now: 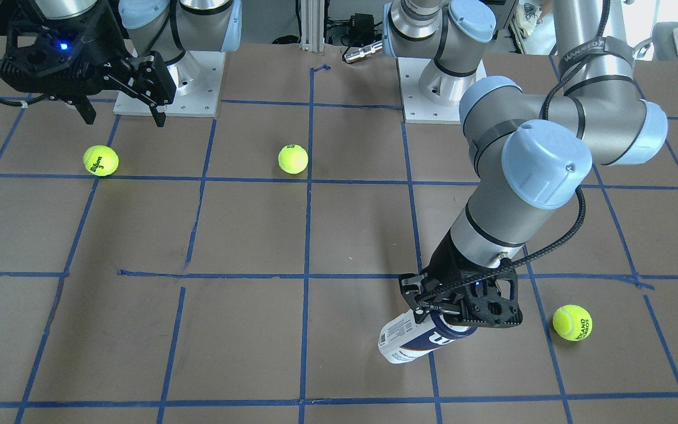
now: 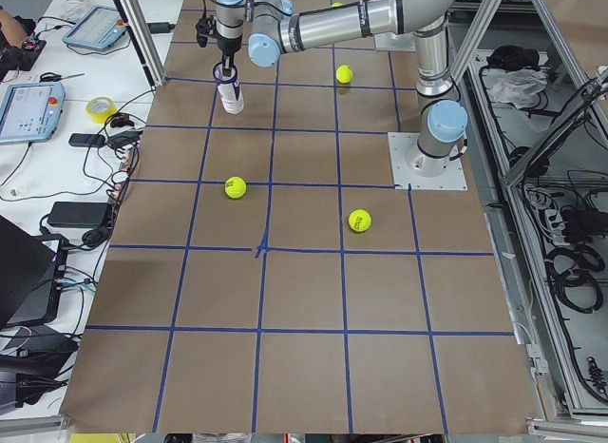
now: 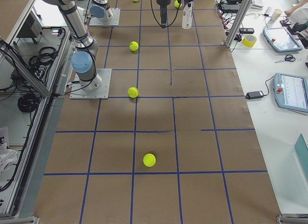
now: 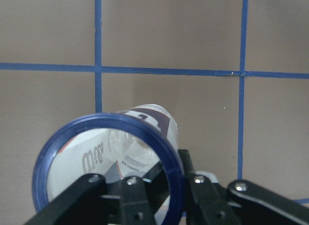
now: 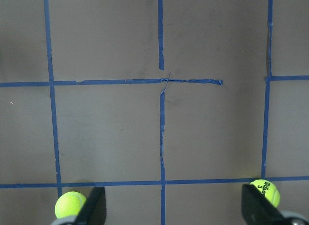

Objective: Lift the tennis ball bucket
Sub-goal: 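Lift the can with the left gripper and swing it upright, then set the can upright on the table with the left gripper, then open the left gripper and raise it away from the can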

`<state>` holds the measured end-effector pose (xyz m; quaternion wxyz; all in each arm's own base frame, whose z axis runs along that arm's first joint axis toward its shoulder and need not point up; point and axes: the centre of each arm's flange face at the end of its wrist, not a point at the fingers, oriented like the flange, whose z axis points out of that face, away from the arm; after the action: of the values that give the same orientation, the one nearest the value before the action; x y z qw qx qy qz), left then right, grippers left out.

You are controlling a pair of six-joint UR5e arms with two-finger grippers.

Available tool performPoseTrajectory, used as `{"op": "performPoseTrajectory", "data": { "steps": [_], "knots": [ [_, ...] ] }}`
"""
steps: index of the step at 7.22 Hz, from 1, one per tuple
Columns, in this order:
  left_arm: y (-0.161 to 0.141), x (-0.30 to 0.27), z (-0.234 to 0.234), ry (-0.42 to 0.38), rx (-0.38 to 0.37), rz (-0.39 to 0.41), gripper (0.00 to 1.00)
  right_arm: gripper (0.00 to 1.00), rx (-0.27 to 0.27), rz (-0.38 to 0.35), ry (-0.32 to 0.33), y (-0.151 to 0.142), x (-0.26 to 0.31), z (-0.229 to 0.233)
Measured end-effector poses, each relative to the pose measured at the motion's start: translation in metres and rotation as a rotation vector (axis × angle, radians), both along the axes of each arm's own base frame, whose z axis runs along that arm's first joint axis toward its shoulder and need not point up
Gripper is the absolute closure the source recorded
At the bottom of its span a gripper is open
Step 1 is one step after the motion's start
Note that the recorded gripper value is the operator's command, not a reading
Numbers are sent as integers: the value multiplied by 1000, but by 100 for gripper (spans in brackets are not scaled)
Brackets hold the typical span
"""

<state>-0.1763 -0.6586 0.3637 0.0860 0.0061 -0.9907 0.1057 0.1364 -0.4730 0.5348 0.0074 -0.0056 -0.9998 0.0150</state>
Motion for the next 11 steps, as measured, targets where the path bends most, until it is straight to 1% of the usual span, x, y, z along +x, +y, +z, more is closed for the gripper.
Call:
{"op": "performPoseTrajectory", "data": {
  "steps": [1, 2, 3, 5, 7, 9, 11],
  "knots": [
    [1, -8, -7, -25, 9, -10, 100, 0, 0, 0, 0, 0, 0, 0],
    [2, -14, -13, -48, 16, -18, 31, 0, 1, 0, 0, 0, 0, 0],
    [3, -18, -18, -58, 23, -22, 0, 0, 1, 0, 0, 0, 0, 0],
    [5, -23, -20, -54, 47, -19, 0, 0, 2, 0, 0, 0, 0, 0],
    [12, -31, -7, -58, 65, -17, 0, 0, 1, 0, 0, 1, 0, 0],
    [16, -34, 20, -67, 70, -20, 0, 0, 2, 0, 0, 1, 0, 0],
    [27, -25, 65, -122, 100, -19, 0, 0, 1, 0, 0, 2, 0, 0]
  ]
}}
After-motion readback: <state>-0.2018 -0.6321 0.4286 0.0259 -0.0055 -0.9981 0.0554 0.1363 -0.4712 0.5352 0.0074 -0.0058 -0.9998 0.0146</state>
